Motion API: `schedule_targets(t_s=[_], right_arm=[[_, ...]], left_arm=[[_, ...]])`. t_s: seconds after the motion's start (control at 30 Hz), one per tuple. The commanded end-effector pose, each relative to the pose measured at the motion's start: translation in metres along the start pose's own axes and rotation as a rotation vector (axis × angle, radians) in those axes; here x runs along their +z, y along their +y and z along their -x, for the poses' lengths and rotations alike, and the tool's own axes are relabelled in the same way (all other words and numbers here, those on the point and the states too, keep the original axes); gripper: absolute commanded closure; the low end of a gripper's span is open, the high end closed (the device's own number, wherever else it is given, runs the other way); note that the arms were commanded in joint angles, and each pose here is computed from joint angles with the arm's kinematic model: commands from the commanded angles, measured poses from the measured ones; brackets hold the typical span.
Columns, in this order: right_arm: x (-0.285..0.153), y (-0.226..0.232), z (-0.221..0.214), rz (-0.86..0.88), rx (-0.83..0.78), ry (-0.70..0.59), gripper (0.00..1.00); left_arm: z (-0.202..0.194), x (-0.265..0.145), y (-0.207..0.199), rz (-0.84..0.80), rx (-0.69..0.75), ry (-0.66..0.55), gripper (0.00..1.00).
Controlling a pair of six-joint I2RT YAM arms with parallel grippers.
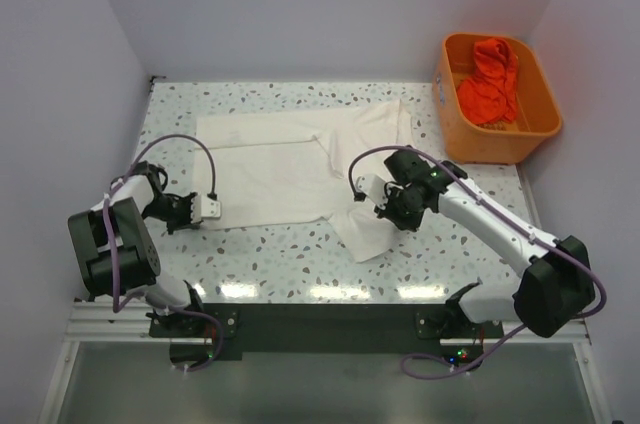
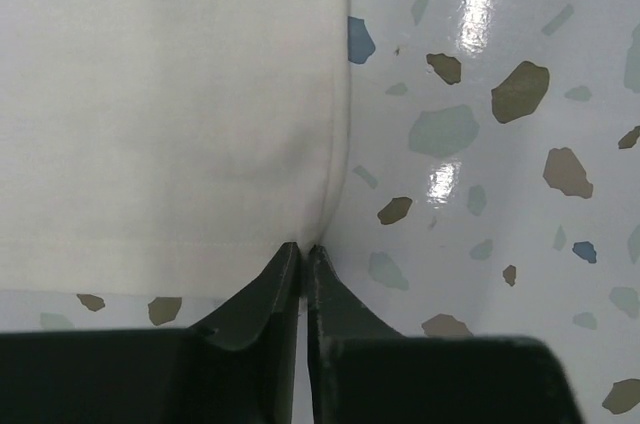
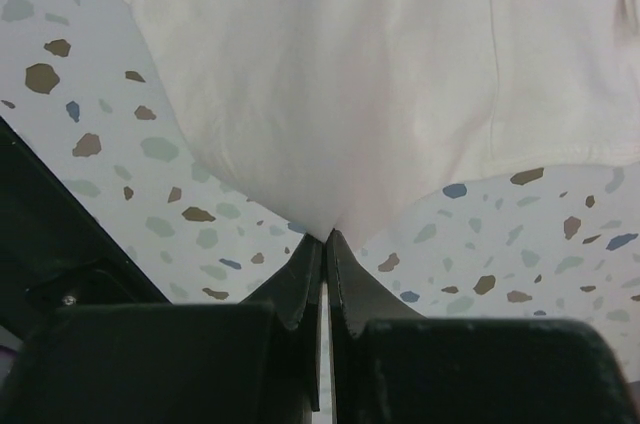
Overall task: Fold and stack the t-shirts
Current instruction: Fold the tshirt
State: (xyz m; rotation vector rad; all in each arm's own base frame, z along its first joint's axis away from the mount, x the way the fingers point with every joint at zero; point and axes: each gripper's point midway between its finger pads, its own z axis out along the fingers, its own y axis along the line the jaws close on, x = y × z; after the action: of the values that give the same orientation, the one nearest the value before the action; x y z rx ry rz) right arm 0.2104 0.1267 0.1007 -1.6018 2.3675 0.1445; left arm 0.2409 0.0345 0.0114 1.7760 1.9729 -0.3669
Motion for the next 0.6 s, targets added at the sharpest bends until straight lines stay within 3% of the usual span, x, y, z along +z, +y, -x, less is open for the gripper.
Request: schedule_targets(t_s=[0.0,0.33,0.57], right_arm=[[-0.019,0.008,0.005,0.017,-0.01,-0.054,1.0],[-0.051,0.036,0.003,0.044,-0.036,-0.115,1.0],[-0.068,-0.001,0.009,-0.046,-0.063,-0.126,1.0]], left_arm=[[-0.003,0.004,-0.009,-0.027,0.012,0.016,0.98],[0.007,-0.026,-0.019,-0.04,0.036,-0.007,1.0],[0.028,-0.061,0.02,0.02,0.01,-0.084,1.0]])
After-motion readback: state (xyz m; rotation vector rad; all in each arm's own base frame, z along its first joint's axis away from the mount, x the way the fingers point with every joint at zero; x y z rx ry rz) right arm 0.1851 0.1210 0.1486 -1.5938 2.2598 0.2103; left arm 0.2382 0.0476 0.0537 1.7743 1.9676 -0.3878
